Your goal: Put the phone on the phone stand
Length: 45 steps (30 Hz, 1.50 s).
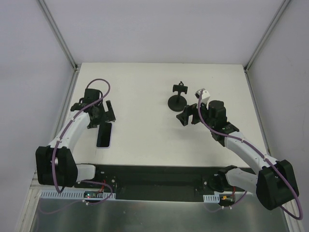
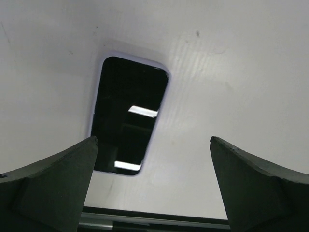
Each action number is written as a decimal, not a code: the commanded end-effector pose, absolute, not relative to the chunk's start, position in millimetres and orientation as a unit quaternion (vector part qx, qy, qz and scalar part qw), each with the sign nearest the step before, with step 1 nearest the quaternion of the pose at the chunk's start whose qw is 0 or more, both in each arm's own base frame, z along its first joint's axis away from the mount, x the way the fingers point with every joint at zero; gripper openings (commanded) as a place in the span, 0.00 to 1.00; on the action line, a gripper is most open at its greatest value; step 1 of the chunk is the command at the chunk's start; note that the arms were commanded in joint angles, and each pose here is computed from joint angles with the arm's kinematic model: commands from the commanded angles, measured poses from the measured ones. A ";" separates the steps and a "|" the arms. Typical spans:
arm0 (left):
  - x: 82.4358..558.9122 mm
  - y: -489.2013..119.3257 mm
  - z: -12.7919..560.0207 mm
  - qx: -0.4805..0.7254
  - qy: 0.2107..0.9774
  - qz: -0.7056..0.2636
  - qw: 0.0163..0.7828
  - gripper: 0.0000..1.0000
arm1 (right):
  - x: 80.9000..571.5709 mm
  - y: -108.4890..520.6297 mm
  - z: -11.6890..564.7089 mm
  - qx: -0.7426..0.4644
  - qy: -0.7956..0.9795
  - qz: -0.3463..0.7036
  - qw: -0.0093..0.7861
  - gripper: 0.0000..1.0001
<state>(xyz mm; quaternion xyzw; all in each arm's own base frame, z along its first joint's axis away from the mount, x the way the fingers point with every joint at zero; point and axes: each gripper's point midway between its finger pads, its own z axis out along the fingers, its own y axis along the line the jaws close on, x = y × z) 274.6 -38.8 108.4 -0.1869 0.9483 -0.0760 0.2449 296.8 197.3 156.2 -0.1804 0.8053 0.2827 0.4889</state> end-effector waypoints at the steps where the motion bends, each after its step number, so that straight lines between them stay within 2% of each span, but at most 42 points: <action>1: 252.1 -8.4 80.3 -0.091 0.978 0.029 0.183 0.99 | 300.3 201.3 168.4 -0.192 0.789 0.284 0.509 0.96; 6: 254.3 -23.5 69.1 -0.041 0.988 -0.011 0.146 0.99 | 300.1 202.8 169.2 -0.194 0.788 0.288 0.509 0.96; 14: 256.5 -18.2 42.3 -0.035 0.996 0.011 0.083 0.99 | 299.4 204.2 169.5 -0.197 0.786 0.290 0.509 0.96; 22: 258.7 -14.5 31.2 -0.039 0.997 0.005 0.062 0.99 | 298.7 203.6 170.7 -0.197 0.785 0.289 0.512 0.96; 32: 256.7 -37.4 16.1 -0.061 0.995 -0.081 0.024 0.99 | 298.8 203.9 170.5 -0.198 0.785 0.288 0.511 0.96; 45: 248.5 -53.3 13.7 -0.060 0.996 -0.069 0.019 0.66 | 302.2 200.1 166.8 -0.189 0.793 0.277 0.509 0.96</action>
